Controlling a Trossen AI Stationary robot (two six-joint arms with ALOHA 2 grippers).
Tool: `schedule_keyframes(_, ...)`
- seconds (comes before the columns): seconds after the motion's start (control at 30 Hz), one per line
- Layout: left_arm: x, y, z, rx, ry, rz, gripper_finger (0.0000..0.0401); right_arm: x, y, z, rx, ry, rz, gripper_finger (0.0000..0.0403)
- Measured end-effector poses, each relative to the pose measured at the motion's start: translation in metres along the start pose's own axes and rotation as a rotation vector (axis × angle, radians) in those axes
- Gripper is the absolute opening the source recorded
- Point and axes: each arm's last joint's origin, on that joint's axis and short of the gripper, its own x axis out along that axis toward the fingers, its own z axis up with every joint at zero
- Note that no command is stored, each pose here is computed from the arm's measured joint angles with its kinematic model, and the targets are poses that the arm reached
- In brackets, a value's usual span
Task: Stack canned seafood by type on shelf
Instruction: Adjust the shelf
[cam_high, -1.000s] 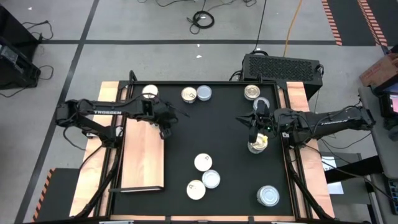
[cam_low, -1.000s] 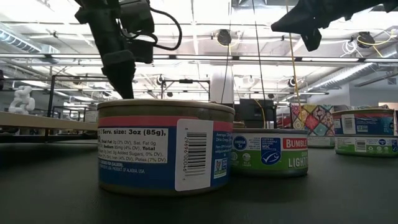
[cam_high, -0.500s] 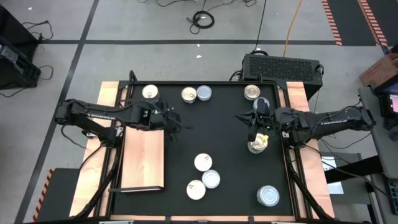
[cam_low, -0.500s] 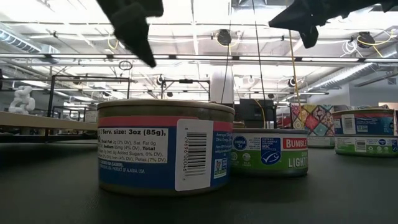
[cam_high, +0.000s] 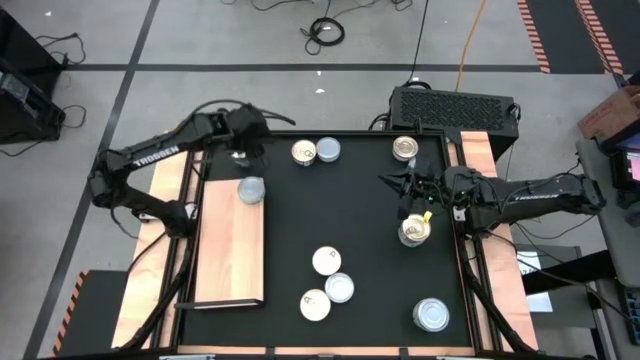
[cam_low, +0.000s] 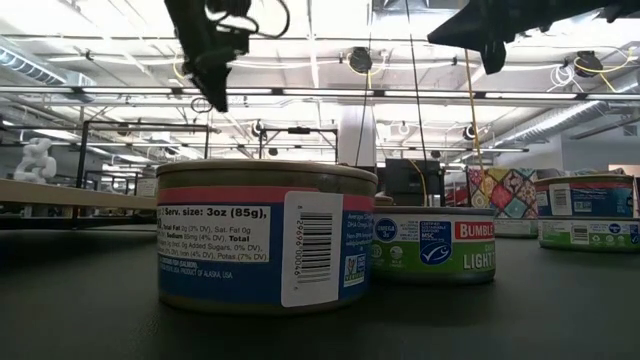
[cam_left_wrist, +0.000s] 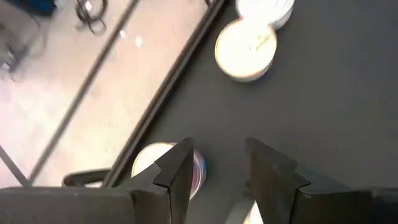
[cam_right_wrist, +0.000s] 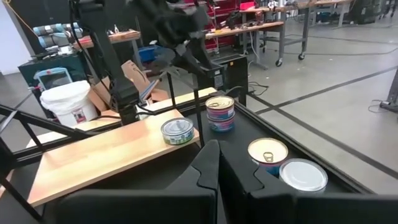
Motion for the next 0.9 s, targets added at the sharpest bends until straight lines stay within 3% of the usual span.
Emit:
schedule_keyframes(0.17, 0.012, 0.012, -0.007, 0.019, 0.094, -0.040, 0.0147, 0.000, 0.000, 0.000, -0.024, -0.004, 0.001, 0.0000)
schedule_keyframes(0.57, 0.039, 0.007, -0.004, 0.130, 0.204, -0.040, 0.0147, 0.000, 0.000, 0.001, -0.007, -0.009, 0.004, 0.0000)
schedule_keyframes(0.9, 0.034, -0.005, -0.007, 0.159, 0.233, -0.109, 0.0147, 0.000, 0.002, 0.000, -0.005, 0.007, 0.057, 0.0000)
